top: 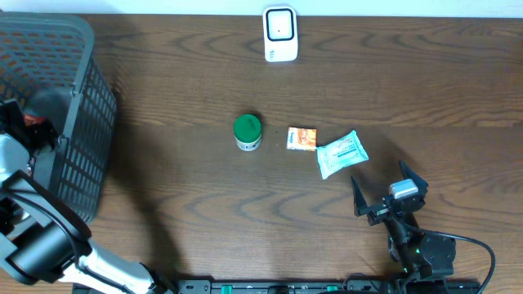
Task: Scan the item barcode
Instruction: 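Reach the left gripper into the basket and grasp the red Top bar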
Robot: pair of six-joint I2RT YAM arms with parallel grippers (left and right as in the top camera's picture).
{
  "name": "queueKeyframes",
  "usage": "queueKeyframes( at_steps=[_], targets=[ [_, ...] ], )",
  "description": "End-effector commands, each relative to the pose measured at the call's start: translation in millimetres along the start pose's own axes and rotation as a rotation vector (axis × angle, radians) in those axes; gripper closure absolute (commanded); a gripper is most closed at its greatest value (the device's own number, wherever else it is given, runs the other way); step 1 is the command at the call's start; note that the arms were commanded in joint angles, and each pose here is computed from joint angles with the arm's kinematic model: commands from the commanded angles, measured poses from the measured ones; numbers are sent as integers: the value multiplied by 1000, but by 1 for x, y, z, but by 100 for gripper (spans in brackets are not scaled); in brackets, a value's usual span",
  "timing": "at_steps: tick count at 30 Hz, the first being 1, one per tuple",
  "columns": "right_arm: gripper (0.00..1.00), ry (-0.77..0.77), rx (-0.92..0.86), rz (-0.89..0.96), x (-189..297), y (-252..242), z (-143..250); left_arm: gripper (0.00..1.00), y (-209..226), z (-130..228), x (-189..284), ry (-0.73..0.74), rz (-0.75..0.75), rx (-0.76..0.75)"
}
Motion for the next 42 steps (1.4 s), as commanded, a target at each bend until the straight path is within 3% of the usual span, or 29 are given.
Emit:
queueKeyframes(
  at_steps=[1,13,16,17,18,19,22,24,29,35,42],
  targets=[
    [1,1,7,-8,0,2,1,2,8,11,-18,42,-10,0],
    [1,1,7,-8,0,2,1,2,13,32,-50,109,-5,54],
    [1,1,7,-8,0,2,1,21,10,38,-55,139,4,70],
    [1,1,7,-8,0,2,1,35,10,40,-55,146,5,75],
    [1,1,7,-8,0,2,1,58,10,41,-56,149,3,103],
    [1,1,7,-8,0,2,1,66,9,41,-56,151,2,123],
    [1,1,7,-8,0,2,1,75,9,43,-55,161,1,168],
    [1,1,7,-8,0,2,1,91,8,44,-55,171,1,194],
    [1,1,7,-8,0,2,1,93,7,44,-51,174,-1,285],
    [1,2,6,-8,0,2,1,93,-30,17,-30,76,272,306],
    [1,2,6,-8,0,2,1,93,-55,-9,0,-19,317,292]
  ],
)
Point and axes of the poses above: each gripper's point midway between its finger pads, its own x axis back along the fingers, its own y axis along the line the jaws close on, z = x × y, the point moved 8 cm from there along x, back along the fingers, and after that the axes turned 1 degree about x, right-handed, at the moved point
